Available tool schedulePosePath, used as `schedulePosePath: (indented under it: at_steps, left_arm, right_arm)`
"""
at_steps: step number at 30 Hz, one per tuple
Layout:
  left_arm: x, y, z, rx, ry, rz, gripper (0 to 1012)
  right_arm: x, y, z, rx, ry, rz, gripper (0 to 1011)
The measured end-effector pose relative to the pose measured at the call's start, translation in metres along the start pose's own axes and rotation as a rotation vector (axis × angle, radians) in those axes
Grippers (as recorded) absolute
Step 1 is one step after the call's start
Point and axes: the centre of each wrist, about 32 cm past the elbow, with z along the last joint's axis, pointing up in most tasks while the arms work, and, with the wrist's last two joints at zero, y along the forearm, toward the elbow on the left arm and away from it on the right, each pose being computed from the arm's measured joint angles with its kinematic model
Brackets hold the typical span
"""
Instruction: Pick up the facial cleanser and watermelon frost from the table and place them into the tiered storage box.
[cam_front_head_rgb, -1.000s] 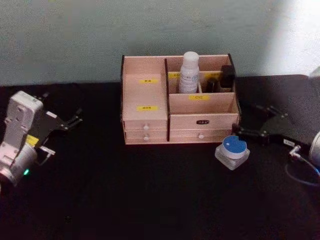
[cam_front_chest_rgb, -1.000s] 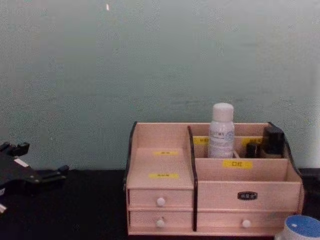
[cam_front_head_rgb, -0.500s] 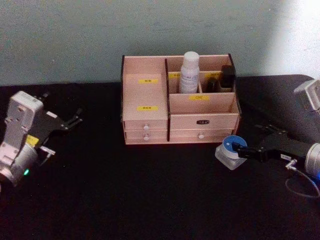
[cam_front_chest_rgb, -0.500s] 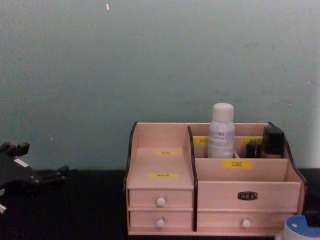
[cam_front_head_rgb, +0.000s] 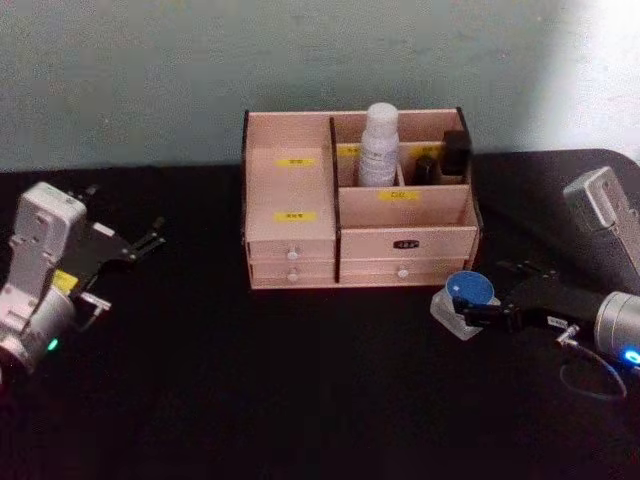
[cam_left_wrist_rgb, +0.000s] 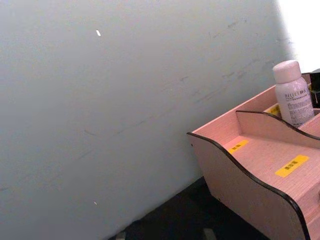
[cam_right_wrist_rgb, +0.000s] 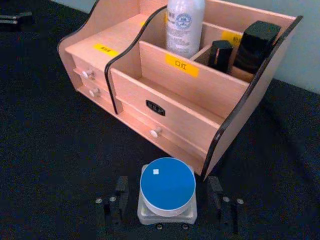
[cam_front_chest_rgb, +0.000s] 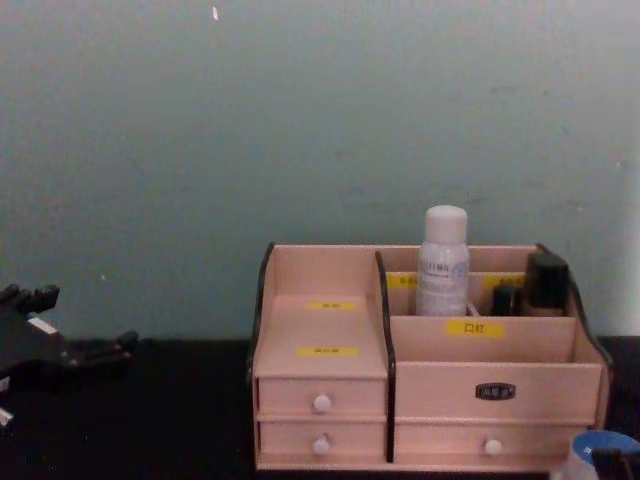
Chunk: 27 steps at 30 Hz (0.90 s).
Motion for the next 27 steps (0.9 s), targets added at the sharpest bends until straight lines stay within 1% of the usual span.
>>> schedulePosePath:
  at_steps: [7, 27]
  left_arm:
    - [0.0000, 0.0000, 0.0000, 0.000, 0.000, 0.000, 1001]
    - [0.0000, 0.0000, 0.0000, 0.000, 0.000, 0.000, 1001]
  right_arm:
    - [0.000, 0.003, -0.001, -0.013, 0.001, 0.007, 1003]
    - [0.003, 0.015, -0.002, -0.026, 0.014, 0.014, 1002]
